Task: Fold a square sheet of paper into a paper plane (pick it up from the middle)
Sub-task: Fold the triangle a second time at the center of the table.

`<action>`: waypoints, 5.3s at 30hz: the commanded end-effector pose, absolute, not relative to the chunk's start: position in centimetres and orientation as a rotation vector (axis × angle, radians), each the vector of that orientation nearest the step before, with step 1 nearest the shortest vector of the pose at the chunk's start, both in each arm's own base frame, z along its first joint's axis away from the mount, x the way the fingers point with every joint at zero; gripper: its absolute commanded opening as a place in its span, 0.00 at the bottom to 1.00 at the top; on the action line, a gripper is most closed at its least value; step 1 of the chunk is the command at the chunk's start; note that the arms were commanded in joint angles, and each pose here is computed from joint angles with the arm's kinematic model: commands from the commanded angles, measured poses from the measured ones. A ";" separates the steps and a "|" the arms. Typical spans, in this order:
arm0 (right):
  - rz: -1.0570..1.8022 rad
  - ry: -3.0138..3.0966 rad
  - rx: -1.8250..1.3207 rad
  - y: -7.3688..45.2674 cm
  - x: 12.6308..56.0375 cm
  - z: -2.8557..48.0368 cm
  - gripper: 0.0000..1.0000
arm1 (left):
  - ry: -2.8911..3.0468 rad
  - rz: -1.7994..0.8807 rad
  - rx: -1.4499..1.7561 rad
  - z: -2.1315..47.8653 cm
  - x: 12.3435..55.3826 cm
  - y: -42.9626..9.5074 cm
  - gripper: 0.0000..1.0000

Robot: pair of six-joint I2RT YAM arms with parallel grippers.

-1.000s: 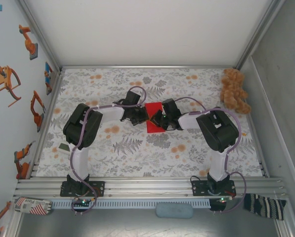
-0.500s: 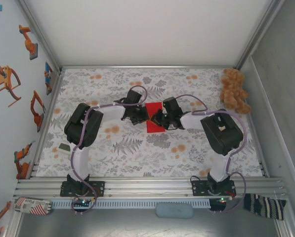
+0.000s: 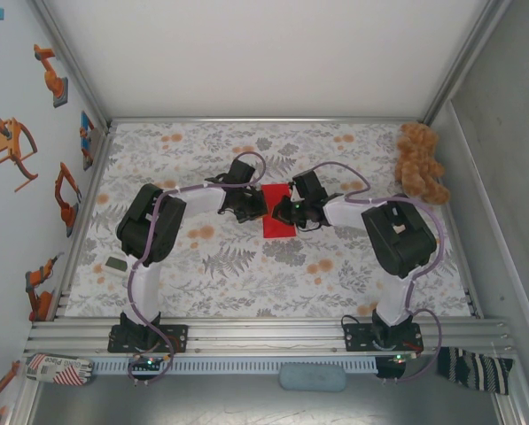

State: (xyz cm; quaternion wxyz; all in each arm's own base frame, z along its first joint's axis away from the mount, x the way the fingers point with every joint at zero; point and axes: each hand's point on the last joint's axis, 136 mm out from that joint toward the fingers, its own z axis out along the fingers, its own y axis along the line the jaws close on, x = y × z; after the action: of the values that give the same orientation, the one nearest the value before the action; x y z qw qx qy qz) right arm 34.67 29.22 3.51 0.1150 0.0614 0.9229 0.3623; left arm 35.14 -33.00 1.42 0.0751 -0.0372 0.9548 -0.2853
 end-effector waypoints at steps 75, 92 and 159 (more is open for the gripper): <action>0.853 2.933 0.448 24.1 31.7 -4.5 0.00 | 2.974 -0.787 0.018 1.6 29.4 -34.4 0.06; 0.836 2.946 0.452 23.9 31.5 -4.9 0.00 | 2.992 -0.719 0.013 0.9 29.4 -33.3 0.05; 0.907 2.804 0.183 24.4 37.0 0.4 0.00 | 3.095 -0.607 -0.063 -1.8 27.5 -30.6 0.00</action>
State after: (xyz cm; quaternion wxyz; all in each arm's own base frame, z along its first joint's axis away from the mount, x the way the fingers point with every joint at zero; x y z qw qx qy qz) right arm 35.43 26.99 1.80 0.0815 0.0344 0.9360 0.3406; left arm 29.65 -33.76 1.35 0.0383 -0.0010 0.9649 -0.2599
